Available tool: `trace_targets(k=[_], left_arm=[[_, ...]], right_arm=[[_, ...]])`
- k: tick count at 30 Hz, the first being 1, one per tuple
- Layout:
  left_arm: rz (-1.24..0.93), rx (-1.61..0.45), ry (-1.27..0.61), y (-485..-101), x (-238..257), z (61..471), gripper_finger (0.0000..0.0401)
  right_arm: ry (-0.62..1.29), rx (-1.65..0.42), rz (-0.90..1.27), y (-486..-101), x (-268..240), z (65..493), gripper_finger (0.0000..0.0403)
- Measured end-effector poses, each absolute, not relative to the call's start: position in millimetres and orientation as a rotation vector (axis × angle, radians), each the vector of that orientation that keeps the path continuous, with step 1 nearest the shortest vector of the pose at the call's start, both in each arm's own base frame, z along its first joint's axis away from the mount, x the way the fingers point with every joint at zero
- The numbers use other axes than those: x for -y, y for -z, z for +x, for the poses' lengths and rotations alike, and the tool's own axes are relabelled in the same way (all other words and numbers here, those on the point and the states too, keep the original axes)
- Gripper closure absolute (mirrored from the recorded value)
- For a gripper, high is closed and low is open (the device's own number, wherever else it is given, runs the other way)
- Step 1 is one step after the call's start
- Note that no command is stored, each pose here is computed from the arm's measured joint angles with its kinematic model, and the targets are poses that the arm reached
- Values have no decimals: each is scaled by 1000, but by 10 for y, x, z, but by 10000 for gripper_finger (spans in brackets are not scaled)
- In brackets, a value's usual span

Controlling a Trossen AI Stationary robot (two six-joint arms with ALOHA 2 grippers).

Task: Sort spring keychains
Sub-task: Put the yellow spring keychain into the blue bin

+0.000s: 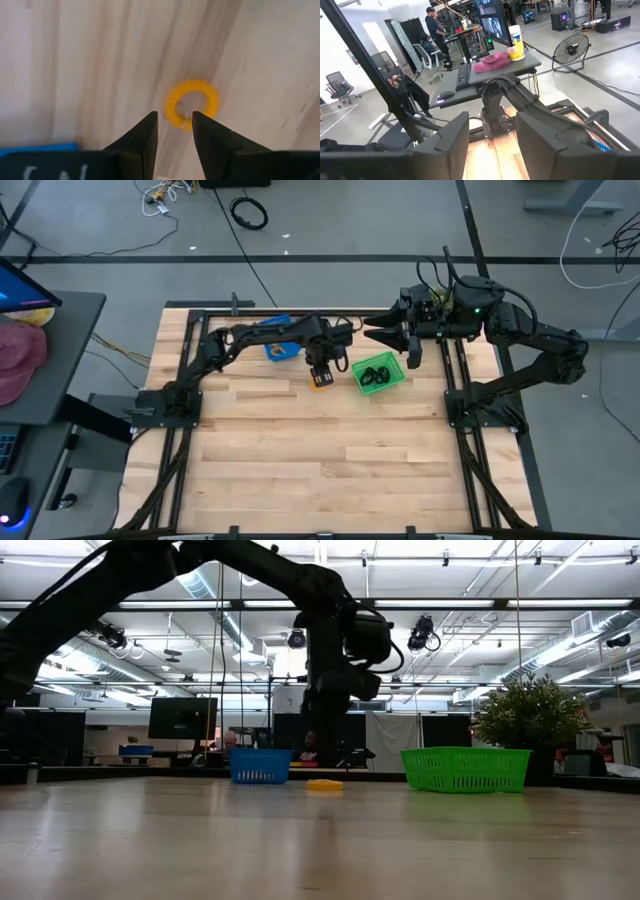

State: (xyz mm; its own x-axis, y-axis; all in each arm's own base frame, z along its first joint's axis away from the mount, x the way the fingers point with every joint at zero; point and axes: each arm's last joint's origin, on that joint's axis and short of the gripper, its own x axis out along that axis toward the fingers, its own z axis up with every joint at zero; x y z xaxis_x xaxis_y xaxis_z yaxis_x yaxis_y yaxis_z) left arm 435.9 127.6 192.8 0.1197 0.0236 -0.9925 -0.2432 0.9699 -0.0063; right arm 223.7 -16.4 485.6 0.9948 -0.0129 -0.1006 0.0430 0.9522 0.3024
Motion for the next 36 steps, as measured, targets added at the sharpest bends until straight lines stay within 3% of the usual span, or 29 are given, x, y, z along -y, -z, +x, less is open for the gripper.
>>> trace_targets(k=[31,36], left_arm=[[-135,-1534,-149,-1427,-1184,4487,275],[-135,-1528,-150,-1423,-1185,4494,295]], right_arm=[[28,-100,309,-4853,163,2238,239],[29,-101,309,-4852,163,2238,239]])
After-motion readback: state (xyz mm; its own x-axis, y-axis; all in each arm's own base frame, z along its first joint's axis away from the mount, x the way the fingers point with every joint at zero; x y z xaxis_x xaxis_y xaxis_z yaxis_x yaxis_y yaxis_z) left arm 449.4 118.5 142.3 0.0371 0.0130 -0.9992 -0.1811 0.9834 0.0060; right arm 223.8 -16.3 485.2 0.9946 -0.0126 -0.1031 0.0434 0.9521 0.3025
